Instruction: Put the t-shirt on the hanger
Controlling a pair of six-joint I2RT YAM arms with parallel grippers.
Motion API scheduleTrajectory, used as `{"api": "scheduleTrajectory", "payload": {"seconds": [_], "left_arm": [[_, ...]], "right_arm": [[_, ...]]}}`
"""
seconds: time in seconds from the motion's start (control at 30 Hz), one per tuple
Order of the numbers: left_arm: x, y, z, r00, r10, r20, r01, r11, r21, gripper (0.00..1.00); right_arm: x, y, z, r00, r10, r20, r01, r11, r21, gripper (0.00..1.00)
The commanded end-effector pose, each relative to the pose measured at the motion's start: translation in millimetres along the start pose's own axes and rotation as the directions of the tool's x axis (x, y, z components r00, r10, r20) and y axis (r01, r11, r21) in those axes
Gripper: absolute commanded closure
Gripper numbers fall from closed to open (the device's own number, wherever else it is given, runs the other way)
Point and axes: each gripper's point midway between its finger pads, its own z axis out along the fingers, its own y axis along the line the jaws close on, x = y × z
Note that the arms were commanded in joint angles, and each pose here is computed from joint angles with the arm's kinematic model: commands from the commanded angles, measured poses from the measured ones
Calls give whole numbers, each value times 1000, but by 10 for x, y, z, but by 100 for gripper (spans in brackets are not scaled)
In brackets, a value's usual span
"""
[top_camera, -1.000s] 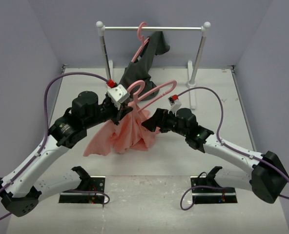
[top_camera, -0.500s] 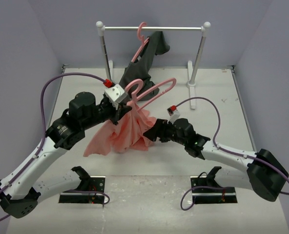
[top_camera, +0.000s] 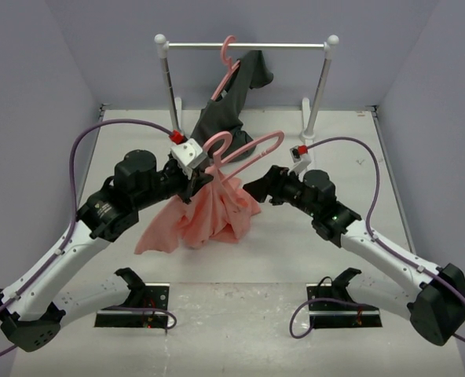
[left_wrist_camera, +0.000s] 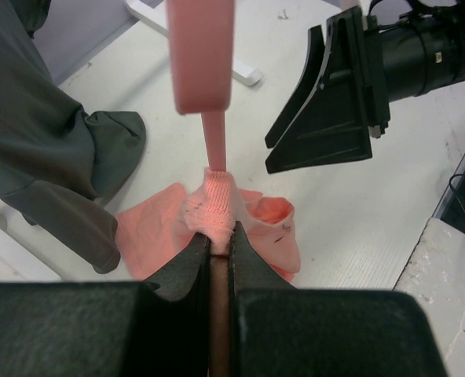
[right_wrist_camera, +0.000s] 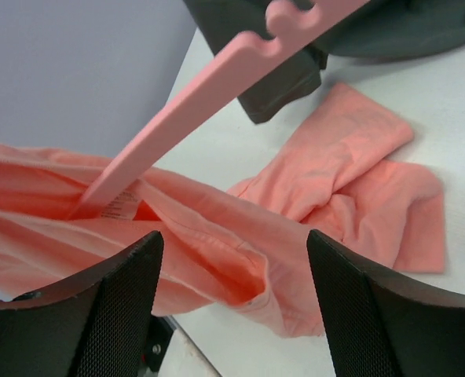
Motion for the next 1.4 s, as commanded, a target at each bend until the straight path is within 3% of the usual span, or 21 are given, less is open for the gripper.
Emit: {"api": "scheduleTrajectory", "payload": {"seconds": [0.0,0.13,0.33,0.47,0.57,0.67,0.87,1.13,1.37], "left_arm": [[-291,-16,-38,993,7,116,-8,1000,9,100],[-301,-33,-32,992,-22,126,20,1000,15,100],[-307,15,-40,990,-28,139,30,999,-14,100],[-339,10,-72,988,-28,151,30,999,-13,100],[-351,7,-114,988,-23,150,25,1000,-16,100],[-358,-20,-165,989,-22,144,23,1000,-5,100],[-401,-131,-333,984,-12,180,5,999,40,100],[-174,-232,-262,992,-8,123,-5,995,102,100],[156,-223,-136,1000,15,8,-15,993,114,100]], "right_arm": [[295,221,50,990,-48,-133,29,990,-141,28],[588,154,134,980,-35,-197,7,990,-142,31],[913,-37,178,965,20,-262,-54,991,-122,57],[930,-219,173,969,18,-246,-28,999,-39,88],[778,-322,129,981,-3,-196,11,999,40,100],[450,-509,41,992,-33,-118,52,986,159,100],[-704,-898,-340,992,-53,111,16,949,316,100],[-1631,-841,-692,972,-127,197,28,897,441,100],[-2067,-430,-945,948,-204,245,87,905,417,100]]}}
